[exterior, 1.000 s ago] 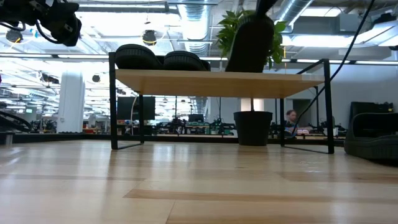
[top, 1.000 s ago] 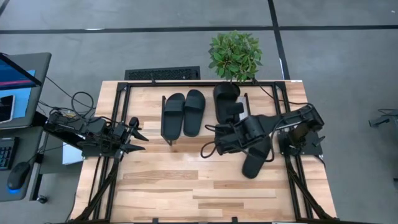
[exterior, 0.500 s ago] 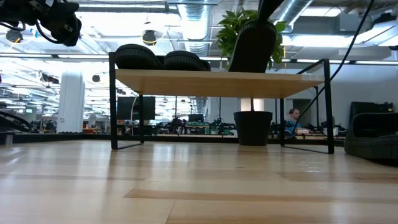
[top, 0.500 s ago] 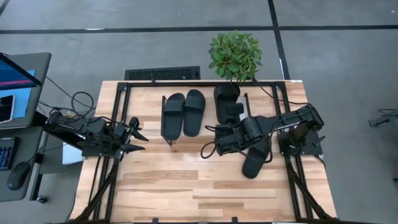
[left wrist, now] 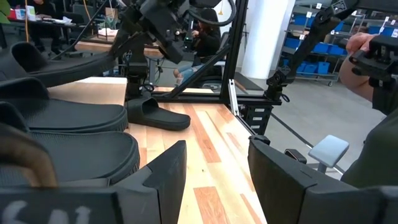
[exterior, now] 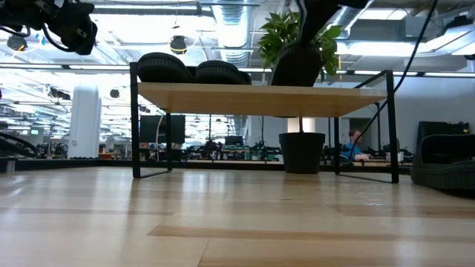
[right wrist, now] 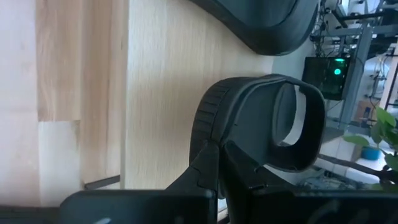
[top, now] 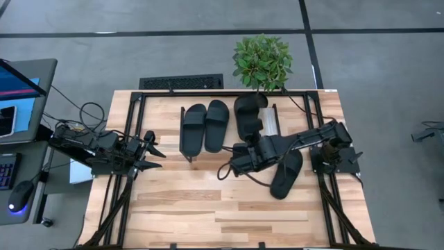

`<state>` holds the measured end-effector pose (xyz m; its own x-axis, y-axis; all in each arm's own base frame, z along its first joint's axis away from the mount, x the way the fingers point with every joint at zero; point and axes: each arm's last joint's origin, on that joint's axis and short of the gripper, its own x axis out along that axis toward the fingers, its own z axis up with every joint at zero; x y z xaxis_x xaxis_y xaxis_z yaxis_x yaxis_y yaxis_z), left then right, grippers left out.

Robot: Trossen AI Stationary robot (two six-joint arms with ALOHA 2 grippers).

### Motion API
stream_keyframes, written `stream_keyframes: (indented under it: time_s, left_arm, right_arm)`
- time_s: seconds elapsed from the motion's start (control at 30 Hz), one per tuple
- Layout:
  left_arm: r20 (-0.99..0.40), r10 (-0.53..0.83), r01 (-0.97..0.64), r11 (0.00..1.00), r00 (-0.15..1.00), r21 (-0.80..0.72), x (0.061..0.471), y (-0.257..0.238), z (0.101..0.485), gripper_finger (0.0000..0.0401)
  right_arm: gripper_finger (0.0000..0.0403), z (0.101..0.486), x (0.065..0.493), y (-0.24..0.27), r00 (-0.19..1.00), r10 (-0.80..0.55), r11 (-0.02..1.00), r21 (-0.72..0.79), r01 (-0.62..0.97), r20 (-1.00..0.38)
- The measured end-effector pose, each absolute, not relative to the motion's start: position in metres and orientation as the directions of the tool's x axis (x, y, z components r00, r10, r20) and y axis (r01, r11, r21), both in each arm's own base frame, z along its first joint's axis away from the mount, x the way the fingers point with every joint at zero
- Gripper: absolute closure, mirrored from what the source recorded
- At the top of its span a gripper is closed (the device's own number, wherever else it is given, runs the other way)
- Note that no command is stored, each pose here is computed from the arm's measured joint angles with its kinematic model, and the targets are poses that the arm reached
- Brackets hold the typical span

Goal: Pick and place slides into the shelf
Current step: Put the black slide on the shelf

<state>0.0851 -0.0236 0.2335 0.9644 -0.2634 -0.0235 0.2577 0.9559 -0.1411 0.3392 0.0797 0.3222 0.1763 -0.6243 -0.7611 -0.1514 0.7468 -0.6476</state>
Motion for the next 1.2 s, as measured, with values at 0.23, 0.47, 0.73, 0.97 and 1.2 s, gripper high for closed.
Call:
stream_keyframes:
  time_s: [0.23,0.47,0.73,0.97,1.2]
  left_arm:
    - [-0.024,-0.263,0.258,0.956,0.964,-0.141,0.0851,-0.0236,0.2335,0.0241]
    - [-0.024,-0.263,0.258,0.956,0.964,-0.14,0.0852,-0.0236,0.2335,0.0241]
    - [-0.023,-0.263,0.258,0.957,0.965,-0.134,0.0851,-0.0236,0.2335,0.0241]
    - [-0.023,-0.258,0.253,0.959,0.966,-0.126,0.0852,-0.0235,0.2335,0.0241]
    - [-0.023,-0.258,0.253,0.959,0.966,-0.126,0.0852,-0.0235,0.2336,0.0241]
  right_arm:
    - [0.0403,0.3227,0.3392,0.0794,0.18,-0.634,0.736,-0.658,-0.158,-0.752]
    - [0.0403,0.3182,0.3421,0.0805,0.171,-0.64,0.73,-0.662,-0.171,-0.749]
    - [0.0403,0.319,0.3418,0.0801,0.175,-0.648,0.722,-0.671,-0.171,-0.742]
    - [0.0403,0.319,0.3418,0.0807,0.176,-0.647,0.722,-0.671,-0.172,-0.742]
    - [0.0403,0.3189,0.3419,0.0837,0.188,-0.644,0.722,-0.67,-0.172,-0.742]
